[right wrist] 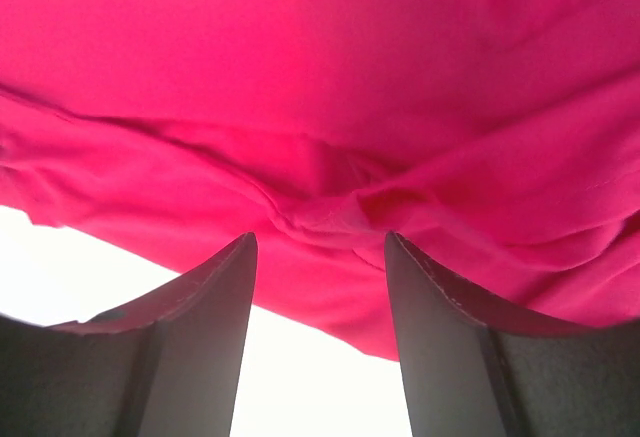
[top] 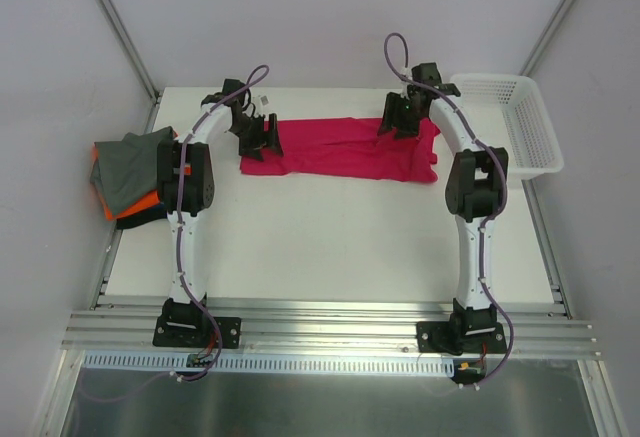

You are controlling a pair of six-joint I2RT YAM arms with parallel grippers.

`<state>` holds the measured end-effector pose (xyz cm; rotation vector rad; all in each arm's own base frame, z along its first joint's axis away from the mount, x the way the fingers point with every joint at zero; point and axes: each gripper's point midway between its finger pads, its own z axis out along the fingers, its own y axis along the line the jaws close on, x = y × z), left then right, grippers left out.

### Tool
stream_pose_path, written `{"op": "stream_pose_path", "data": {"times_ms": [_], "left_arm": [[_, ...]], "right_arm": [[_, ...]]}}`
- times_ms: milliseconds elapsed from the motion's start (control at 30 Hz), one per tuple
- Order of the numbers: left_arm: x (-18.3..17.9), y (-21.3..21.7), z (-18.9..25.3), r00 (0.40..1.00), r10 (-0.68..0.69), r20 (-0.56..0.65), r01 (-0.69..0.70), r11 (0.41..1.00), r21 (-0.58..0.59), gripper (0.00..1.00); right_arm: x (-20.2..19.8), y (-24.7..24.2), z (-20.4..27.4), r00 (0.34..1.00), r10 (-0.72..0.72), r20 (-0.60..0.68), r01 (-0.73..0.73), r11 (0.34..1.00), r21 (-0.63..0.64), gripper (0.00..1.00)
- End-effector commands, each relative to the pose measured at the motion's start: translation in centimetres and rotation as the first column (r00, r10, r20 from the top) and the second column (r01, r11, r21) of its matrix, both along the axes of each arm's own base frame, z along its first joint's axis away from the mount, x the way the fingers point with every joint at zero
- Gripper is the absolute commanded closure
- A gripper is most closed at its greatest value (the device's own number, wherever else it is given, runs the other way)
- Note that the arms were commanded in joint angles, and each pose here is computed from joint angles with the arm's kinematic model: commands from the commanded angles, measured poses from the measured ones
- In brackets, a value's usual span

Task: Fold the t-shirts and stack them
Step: Fold the other side of the tshirt into a rectangle

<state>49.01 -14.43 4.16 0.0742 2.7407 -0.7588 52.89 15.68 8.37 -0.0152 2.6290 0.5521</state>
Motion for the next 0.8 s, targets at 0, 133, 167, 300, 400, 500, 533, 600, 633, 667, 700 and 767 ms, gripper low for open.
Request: {"op": "stream_pose_path", "data": {"times_ms": [0,133,167,300,400,500,533,600,633,667,700,767], "left_arm": [[-2.2,1.0,-0.5,0.997,-0.002,-0.071,0.005,0.999,0.048,0.27],[-2.2,1.1,-0.4,0.998,-0.005,-0.065,0.009,0.998,0.063,0.26],[-2.3,1.1,-0.3,0.998,-0.007,-0.062,0.011,0.998,0.066,0.26],[-2.5,1.3,0.0,0.998,-0.011,-0.056,0.015,0.997,0.079,0.25],[-2.6,1.6,0.5,0.999,-0.011,-0.045,0.016,0.995,0.096,0.24],[-2.5,1.7,0.9,0.999,-0.011,-0.034,0.014,0.995,0.1,0.24],[-2.5,1.7,1.1,0.999,-0.012,-0.032,0.015,0.995,0.097,0.23],[-2.4,1.7,1.1,0.999,-0.007,-0.031,0.01,0.995,0.095,0.23],[-2.4,1.6,1.1,0.999,-0.004,-0.032,0.007,0.995,0.095,0.23],[-2.4,1.6,1.1,0.999,-0.005,-0.033,0.008,0.996,0.092,0.23],[-2.4,1.6,1.1,0.999,-0.003,-0.036,0.006,0.996,0.09,0.23],[-2.3,1.4,1.2,0.999,0.0,-0.038,0.003,0.997,0.079,0.23]], "right_arm": [[2.6,-0.4,3.1,0.993,-0.039,0.108,0.038,0.999,0.011,0.43],[3.8,-1.2,2.4,0.99,-0.058,0.129,0.06,0.998,-0.011,0.43],[4.0,-1.3,1.7,0.991,-0.06,0.122,0.063,0.998,-0.021,0.43],[4.3,-1.3,2.4,0.988,-0.048,0.145,0.051,0.999,-0.018,0.43],[3.5,-2.3,5.1,0.984,-0.043,0.175,0.048,0.998,-0.026,0.43],[0.9,-4.7,7.3,0.983,-0.033,0.18,0.053,0.993,-0.107,0.44],[0.2,-5.4,7.7,0.982,-0.029,0.184,0.053,0.99,-0.129,0.44],[-1.5,-7.0,8.8,0.98,0.008,0.199,0.034,0.978,-0.205,0.45],[-2.0,-7.4,9.0,0.979,0.018,0.202,0.03,0.972,-0.232,0.45],[-2.5,-7.8,9.4,0.978,0.033,0.204,0.019,0.968,-0.249,0.45],[-3.2,-8.2,9.0,0.98,0.056,0.19,-0.002,0.961,-0.275,0.45],[-4.3,-8.3,9.8,0.977,0.087,0.193,-0.027,0.955,-0.294,0.47]]}}
